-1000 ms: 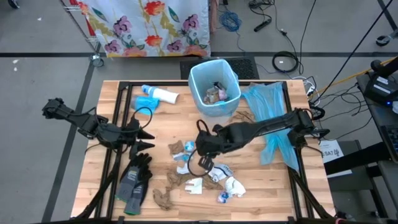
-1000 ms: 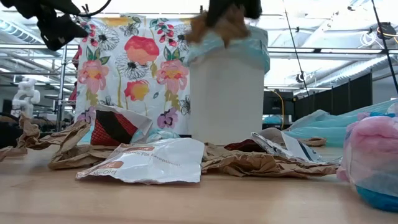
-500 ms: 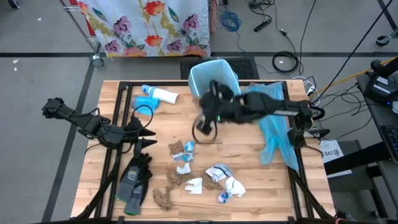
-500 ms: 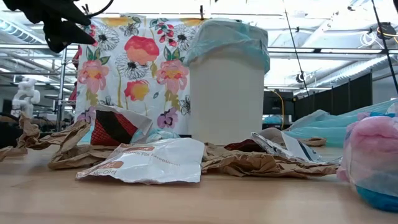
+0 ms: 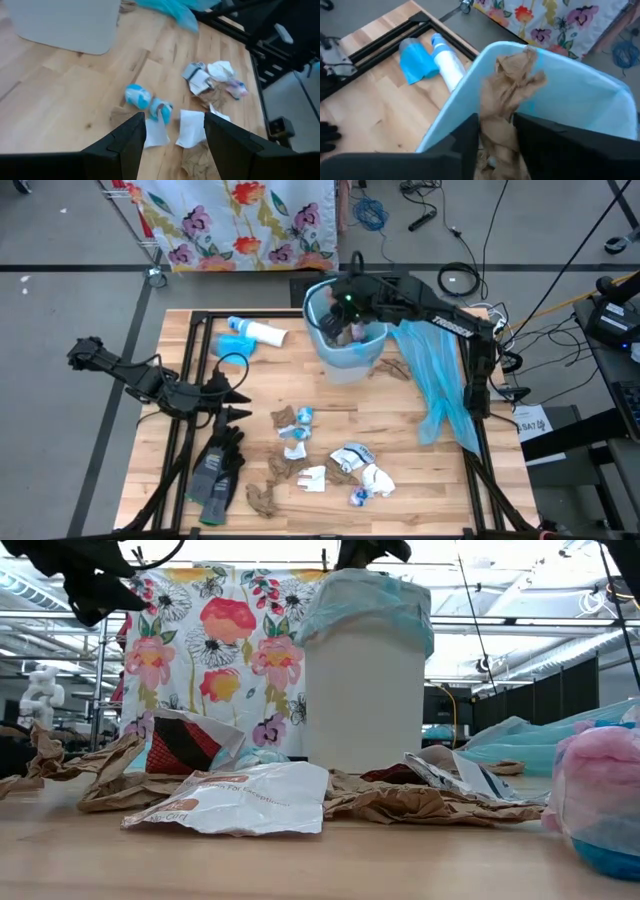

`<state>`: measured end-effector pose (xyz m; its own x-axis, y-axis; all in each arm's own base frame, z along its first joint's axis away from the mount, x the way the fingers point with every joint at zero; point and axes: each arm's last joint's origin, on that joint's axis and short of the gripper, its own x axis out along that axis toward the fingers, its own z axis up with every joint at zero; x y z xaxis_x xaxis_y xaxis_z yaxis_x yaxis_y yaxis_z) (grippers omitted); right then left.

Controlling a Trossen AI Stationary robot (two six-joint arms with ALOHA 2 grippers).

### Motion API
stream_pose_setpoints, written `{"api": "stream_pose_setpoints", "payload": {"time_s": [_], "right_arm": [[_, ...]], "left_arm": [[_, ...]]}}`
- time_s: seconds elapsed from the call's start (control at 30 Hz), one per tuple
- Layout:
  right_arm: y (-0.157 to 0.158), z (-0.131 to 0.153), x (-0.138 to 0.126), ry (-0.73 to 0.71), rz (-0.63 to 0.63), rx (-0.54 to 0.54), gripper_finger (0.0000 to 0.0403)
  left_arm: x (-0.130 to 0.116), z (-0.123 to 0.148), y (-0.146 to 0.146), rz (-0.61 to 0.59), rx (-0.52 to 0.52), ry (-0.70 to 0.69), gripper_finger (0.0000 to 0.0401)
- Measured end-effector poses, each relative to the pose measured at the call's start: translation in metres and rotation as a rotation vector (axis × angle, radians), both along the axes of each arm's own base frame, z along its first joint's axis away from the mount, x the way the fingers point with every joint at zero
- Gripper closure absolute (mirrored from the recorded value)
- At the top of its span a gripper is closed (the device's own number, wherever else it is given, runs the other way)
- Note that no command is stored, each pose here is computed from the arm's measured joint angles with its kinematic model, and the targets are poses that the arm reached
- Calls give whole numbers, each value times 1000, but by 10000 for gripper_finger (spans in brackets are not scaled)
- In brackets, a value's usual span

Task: Place trash/remove bag and relplace
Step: Put the brown paper into the trash bin, then put the blue trashbag into the trash bin

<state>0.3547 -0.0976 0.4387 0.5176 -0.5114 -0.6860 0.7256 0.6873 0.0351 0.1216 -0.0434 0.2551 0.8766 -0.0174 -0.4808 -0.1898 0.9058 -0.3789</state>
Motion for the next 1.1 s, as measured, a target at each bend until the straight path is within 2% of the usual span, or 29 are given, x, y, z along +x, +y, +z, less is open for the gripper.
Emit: {"api": "stream_pose_setpoints", "payload": {"time_s": [0.17,0.33,0.43,0.67,0.93,1.1], "right_arm": [[1,-1,-3,26,1,7,225],[14,1,-13,73,34,47,195],[27,2,-19,94,65,110,191],[70,7,-38,152,89,183,191],[132,19,-53,69,169,249,191],[171,20,-61,37,198,294,191]], "left_arm": [[2,-1,-1,5,8,11,198],[6,-4,-1,33,44,28,198],[9,-7,-3,27,78,46,198],[25,-19,-4,-49,293,140,198],[58,-42,-1,-50,417,252,198],[82,-53,-1,-100,485,236,198]]}}
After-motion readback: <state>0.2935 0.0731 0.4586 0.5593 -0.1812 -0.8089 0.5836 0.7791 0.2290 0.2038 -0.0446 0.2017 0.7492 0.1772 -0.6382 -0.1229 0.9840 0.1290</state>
